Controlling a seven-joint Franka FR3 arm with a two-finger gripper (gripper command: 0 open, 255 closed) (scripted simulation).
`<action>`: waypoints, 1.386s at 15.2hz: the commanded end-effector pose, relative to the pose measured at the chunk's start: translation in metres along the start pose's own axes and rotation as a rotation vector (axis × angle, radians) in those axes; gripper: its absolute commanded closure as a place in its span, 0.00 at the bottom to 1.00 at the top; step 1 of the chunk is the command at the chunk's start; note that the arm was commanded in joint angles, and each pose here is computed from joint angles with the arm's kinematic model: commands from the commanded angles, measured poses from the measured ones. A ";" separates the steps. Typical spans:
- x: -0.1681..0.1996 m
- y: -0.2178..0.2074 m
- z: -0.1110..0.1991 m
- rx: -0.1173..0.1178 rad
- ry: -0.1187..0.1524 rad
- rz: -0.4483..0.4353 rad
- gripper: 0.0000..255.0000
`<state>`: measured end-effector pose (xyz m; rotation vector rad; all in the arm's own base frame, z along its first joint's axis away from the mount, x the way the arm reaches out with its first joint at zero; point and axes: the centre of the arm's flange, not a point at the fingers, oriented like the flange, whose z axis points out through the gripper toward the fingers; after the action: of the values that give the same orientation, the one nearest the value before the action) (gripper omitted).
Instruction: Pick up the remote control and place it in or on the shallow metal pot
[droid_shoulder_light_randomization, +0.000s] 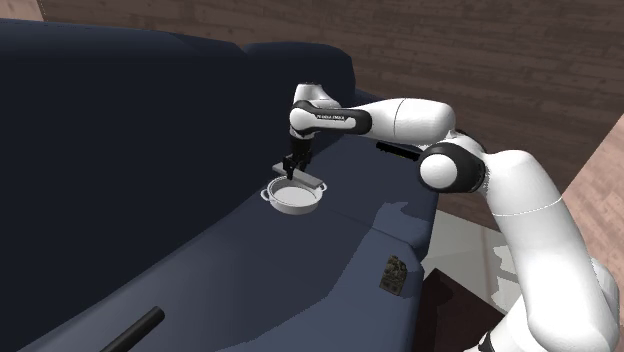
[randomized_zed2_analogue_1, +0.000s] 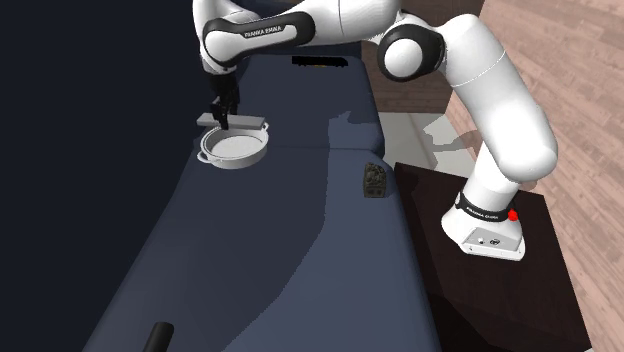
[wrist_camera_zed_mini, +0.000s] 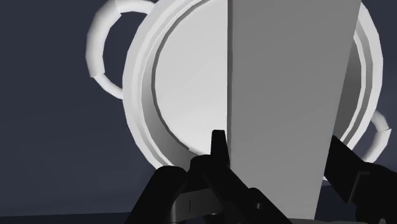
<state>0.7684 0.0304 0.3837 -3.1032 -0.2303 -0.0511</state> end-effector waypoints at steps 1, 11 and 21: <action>0.001 0.001 0.011 0.000 -0.001 0.000 1.00; -0.001 0.002 0.056 0.000 -0.001 0.000 1.00; -0.005 -0.003 0.049 0.000 -0.001 0.000 0.00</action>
<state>0.7659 0.0321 0.3398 -3.1047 -0.2285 -0.0731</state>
